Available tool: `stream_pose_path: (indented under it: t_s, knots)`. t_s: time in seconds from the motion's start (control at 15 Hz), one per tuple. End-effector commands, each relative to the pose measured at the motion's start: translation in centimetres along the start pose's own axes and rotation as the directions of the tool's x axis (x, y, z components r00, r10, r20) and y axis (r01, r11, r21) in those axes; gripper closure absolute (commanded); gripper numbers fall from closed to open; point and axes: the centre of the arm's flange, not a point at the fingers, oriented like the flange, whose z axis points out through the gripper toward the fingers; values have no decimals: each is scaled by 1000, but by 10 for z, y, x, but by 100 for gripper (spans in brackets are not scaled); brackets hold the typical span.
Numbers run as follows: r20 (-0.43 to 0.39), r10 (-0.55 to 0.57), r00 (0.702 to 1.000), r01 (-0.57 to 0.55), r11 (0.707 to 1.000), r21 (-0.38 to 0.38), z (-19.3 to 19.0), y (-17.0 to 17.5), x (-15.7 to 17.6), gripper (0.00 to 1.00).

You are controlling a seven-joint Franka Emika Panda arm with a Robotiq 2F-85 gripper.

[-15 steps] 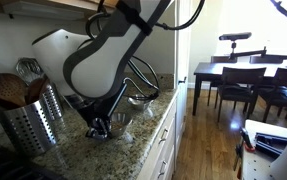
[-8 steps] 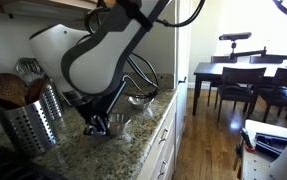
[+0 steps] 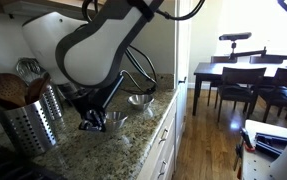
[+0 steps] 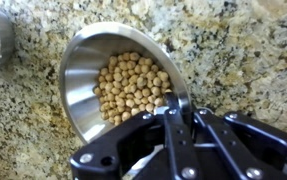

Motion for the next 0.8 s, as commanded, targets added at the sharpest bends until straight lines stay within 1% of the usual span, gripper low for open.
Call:
stream_pose_path:
  t_s: [0.0, 0.07, 0.4, 0.73]
  knots:
    - [1, 21, 1000, -21, 999, -46, -22, 10, -12, 93]
    - [-5, 26, 1000, -27, 999, -42, -24, 13, -14, 93]
    - [-1, 72, 997, -72, 994, -78, -38, 36, -19, 93]
    - [10, 115, 993, -114, 989, -98, -41, 64, -22, 92]
